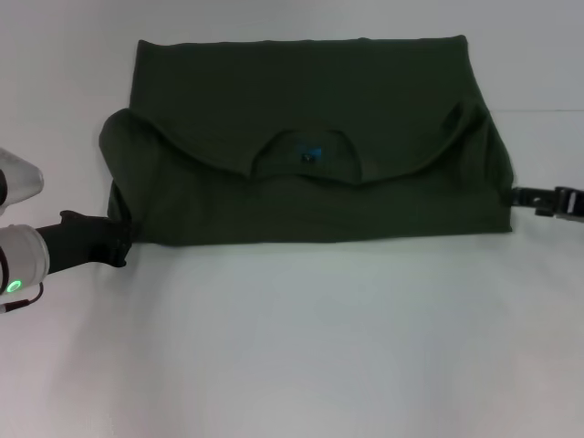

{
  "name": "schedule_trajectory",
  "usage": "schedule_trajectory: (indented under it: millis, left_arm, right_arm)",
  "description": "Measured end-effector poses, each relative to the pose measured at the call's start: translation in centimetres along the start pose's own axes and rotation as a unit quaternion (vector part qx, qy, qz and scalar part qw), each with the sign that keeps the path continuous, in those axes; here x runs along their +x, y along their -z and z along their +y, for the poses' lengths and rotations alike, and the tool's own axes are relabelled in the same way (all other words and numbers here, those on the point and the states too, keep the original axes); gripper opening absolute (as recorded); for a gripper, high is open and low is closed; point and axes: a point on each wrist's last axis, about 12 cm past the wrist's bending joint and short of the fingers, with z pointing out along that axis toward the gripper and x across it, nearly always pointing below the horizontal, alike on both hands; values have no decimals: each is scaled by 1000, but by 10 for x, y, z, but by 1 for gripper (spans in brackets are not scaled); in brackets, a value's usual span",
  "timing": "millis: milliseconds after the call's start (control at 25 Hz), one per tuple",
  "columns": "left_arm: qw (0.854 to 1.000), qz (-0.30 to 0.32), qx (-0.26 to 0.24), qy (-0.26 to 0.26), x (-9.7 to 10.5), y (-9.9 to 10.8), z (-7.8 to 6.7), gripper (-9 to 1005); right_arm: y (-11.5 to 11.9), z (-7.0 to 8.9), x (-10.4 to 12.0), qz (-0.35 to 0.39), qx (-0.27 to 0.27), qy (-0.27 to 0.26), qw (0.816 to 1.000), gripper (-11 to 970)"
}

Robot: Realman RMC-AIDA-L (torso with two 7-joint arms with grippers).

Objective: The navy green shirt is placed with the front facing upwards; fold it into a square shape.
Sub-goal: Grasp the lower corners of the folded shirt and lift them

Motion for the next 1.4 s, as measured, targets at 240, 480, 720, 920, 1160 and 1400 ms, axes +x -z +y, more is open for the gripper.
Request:
schedule_trajectory:
  millis: [240,480,720,920,1160,1400]
  left_arm:
    - [1000,1,1,1,1,0,0,16]
    - [1000,2,3,-3,-1,-1,-1,16]
    - [1000,1,3,-4,-2,-1,-1,16]
    - [1000,1,3,-5,-2,-1,0,16]
    - [1000,1,3,-5,-3,-1,0,16]
    - [1000,-2,17,2,-2,1,-3,17]
  right_arm:
    - [-20,7,3,8,27,20,999,876]
    - [-29,7,5,8,42,20,999,873]
    - [-37,12,5,8,47,28,998,870]
    - [-42,19,4,22,40,45,998,823]
    - [-44,22,8,35,34,52,997,606]
    - [-40,20,13,40,24,47,998,491]
